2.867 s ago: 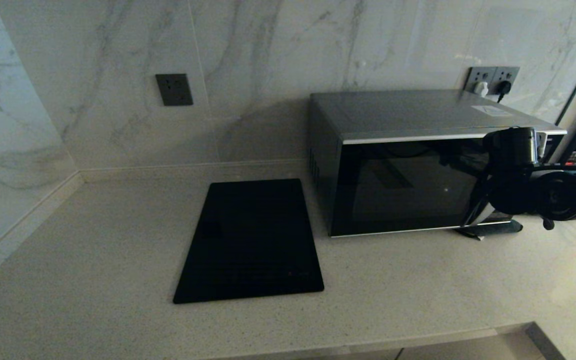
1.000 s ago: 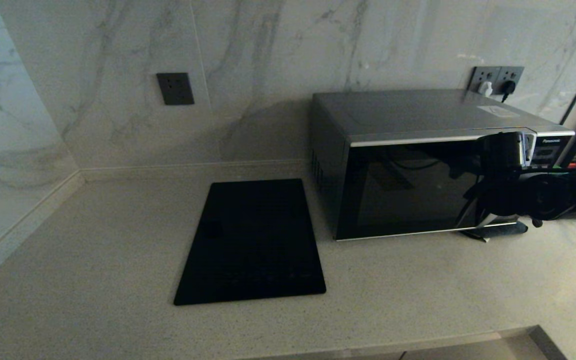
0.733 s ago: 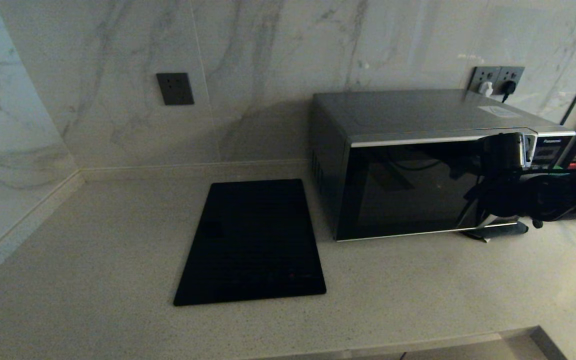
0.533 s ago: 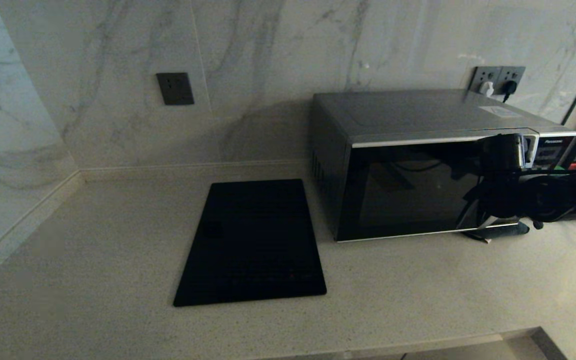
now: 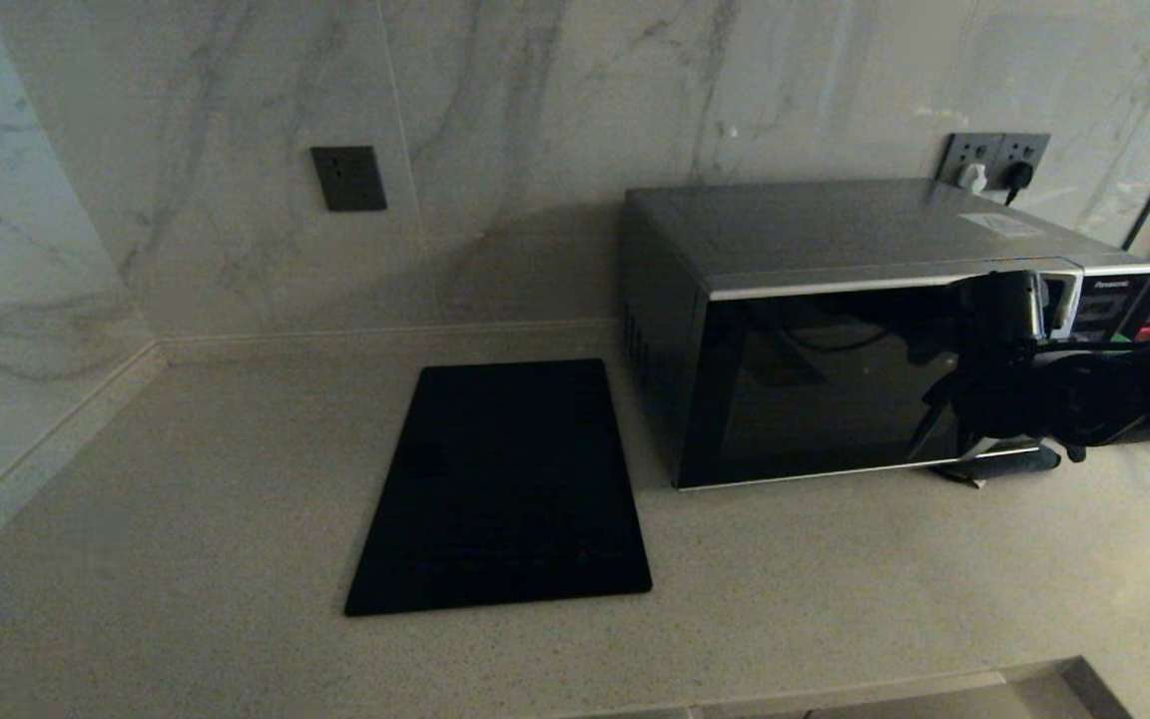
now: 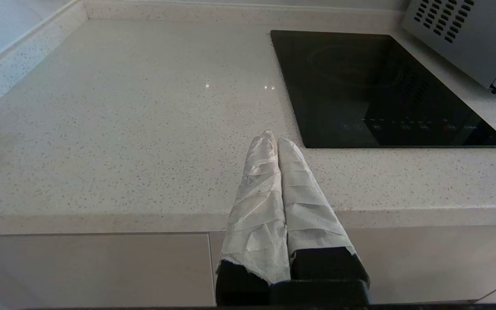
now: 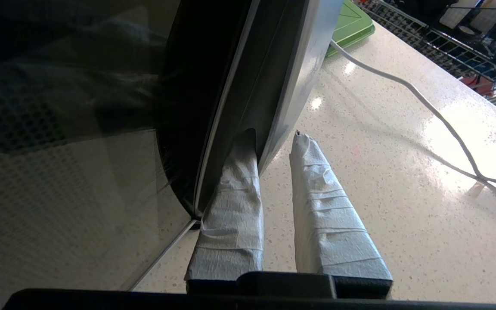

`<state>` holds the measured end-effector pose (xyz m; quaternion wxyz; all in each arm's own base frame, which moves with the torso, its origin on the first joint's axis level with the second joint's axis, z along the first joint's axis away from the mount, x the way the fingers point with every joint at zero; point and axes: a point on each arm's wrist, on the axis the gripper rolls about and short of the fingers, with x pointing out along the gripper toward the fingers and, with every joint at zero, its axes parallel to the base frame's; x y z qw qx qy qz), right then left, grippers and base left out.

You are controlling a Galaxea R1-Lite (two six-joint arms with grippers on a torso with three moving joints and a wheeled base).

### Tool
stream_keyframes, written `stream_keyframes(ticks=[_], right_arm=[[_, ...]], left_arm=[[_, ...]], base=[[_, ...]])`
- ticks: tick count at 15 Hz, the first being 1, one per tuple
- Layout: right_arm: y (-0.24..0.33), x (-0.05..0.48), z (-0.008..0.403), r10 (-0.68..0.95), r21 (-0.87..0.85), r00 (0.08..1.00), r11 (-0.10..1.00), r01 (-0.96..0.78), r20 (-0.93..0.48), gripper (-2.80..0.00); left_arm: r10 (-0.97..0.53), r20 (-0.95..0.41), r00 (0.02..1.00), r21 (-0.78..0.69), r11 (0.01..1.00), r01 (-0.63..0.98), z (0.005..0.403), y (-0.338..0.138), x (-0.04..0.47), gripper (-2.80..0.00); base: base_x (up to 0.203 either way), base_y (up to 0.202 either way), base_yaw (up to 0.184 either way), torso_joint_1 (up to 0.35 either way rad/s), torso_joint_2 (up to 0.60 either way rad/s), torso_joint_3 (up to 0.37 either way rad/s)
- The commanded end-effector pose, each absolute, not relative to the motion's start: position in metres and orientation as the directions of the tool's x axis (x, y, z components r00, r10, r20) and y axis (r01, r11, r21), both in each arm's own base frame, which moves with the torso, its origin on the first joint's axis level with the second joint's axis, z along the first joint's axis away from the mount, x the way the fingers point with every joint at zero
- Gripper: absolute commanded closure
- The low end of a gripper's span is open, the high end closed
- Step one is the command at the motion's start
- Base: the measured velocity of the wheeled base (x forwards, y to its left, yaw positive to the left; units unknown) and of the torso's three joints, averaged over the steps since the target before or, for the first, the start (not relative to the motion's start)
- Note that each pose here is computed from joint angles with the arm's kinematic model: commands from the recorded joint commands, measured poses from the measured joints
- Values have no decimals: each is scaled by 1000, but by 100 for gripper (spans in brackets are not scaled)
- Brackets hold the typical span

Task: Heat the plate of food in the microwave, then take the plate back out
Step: Open the microwave oven

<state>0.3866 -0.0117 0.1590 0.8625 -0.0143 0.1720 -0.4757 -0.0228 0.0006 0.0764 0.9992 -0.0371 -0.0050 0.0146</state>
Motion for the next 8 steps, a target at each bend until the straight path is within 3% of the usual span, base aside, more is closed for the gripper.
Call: stream_keyframes(ticks=[1, 8], right_arm=[[-11, 388, 157, -829, -189, 483, 541, 819, -281, 0], [-8, 388, 153, -853, -197, 450, 504, 841, -265, 0]], left_arm=[[31, 8, 1000, -75, 997, -30, 76, 1, -23, 0], [31, 8, 1000, -75, 997, -30, 76, 1, -23, 0]], base=[[0, 0, 0, 0, 0, 0], [0, 0, 0, 0, 0, 0]])
